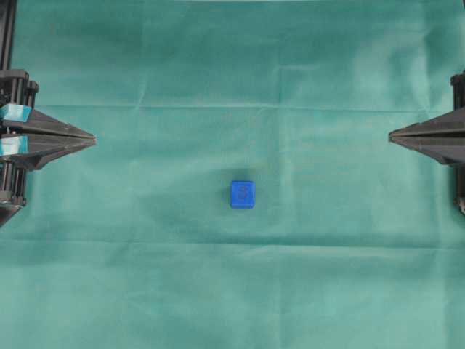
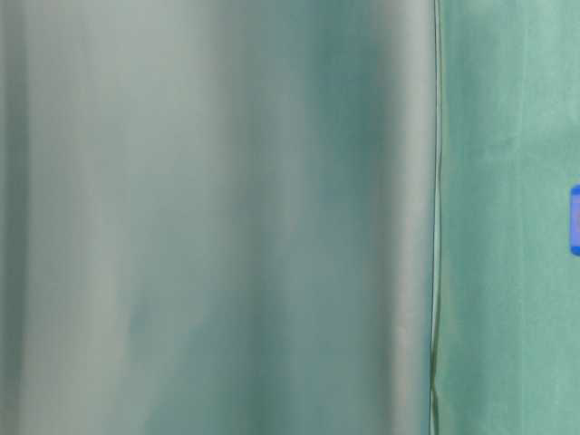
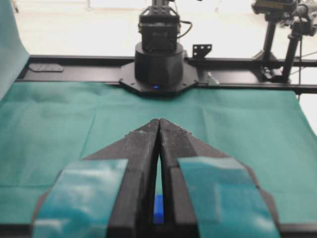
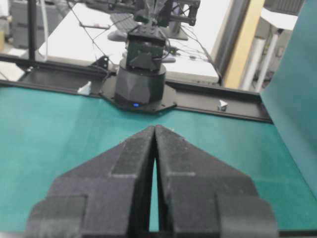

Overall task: Handover the blue block to the right arm after grasping it with the left arm, then place it in the designated position.
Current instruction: 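Open both grippers wide at their start positions, then move the open left gripper toward the blue cube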

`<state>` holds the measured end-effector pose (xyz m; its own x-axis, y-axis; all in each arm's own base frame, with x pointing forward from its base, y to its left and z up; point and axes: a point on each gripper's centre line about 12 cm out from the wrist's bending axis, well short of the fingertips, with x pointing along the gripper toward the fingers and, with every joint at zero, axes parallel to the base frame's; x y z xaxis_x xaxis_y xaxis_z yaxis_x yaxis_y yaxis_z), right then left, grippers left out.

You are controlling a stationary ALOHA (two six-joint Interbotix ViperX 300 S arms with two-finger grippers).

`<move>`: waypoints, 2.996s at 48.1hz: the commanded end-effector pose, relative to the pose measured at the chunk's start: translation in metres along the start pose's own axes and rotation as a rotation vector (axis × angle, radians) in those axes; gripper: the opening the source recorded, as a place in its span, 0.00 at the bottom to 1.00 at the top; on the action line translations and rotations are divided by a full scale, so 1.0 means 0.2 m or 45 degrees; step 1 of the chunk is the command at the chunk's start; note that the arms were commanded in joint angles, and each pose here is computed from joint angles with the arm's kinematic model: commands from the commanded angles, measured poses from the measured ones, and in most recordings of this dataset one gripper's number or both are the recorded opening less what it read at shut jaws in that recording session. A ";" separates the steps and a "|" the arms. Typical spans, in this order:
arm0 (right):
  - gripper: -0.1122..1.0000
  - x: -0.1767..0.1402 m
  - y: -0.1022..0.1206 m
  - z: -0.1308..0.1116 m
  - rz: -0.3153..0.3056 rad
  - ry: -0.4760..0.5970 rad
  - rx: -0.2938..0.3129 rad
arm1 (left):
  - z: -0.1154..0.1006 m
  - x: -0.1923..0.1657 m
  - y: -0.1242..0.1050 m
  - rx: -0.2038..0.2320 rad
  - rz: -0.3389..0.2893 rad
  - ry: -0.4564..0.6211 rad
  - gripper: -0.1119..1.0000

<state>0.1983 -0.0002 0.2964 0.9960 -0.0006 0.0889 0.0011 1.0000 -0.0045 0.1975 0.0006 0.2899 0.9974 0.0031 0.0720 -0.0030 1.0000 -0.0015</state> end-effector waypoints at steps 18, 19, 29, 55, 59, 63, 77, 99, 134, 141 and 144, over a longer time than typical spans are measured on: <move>0.12 0.03 0.00 0.01 -0.007 0.057 0.054 | 0.06 0.03 -0.01 0.025 -0.009 0.068 0.12; 0.12 0.03 0.00 0.01 -0.008 0.058 0.060 | 0.05 0.03 -0.01 0.025 -0.009 0.072 0.12; 0.12 0.04 0.00 0.01 -0.008 0.064 0.089 | 0.06 0.03 -0.01 0.025 -0.009 0.074 0.12; 0.94 0.08 0.00 -0.01 -0.007 0.135 0.092 | 0.06 0.03 -0.01 0.019 -0.009 0.086 1.00; 0.94 0.08 0.00 0.00 -0.009 0.131 0.090 | 0.06 0.03 -0.01 0.019 -0.009 0.096 1.00; 0.94 0.08 0.00 0.00 -0.009 0.131 0.090 | 0.06 0.03 -0.01 0.017 -0.009 0.100 1.00; 0.94 0.08 0.00 0.00 -0.006 0.125 0.074 | 0.06 0.10 -0.01 0.017 -0.009 0.127 1.00; 0.94 0.08 0.00 0.00 -0.003 0.125 0.065 | 0.11 0.40 -0.01 0.031 -0.010 0.113 1.00; 0.94 0.09 0.00 -0.02 -0.002 0.141 0.059 | 0.10 0.89 -0.01 0.050 -0.013 0.219 1.00; 0.94 0.09 0.00 -0.01 -0.002 0.141 0.059 | 0.09 0.88 -0.01 0.041 -0.012 0.226 1.00; 0.94 0.09 0.00 -0.01 -0.002 0.141 0.059 | 0.09 0.88 -0.01 0.037 -0.012 0.244 1.00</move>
<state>0.2137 -0.0004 0.2856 0.9989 0.0003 -0.0476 0.0019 0.9989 0.0467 0.3712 0.0000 0.3085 0.9896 -0.0003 -0.1437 0.0045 0.9996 0.0288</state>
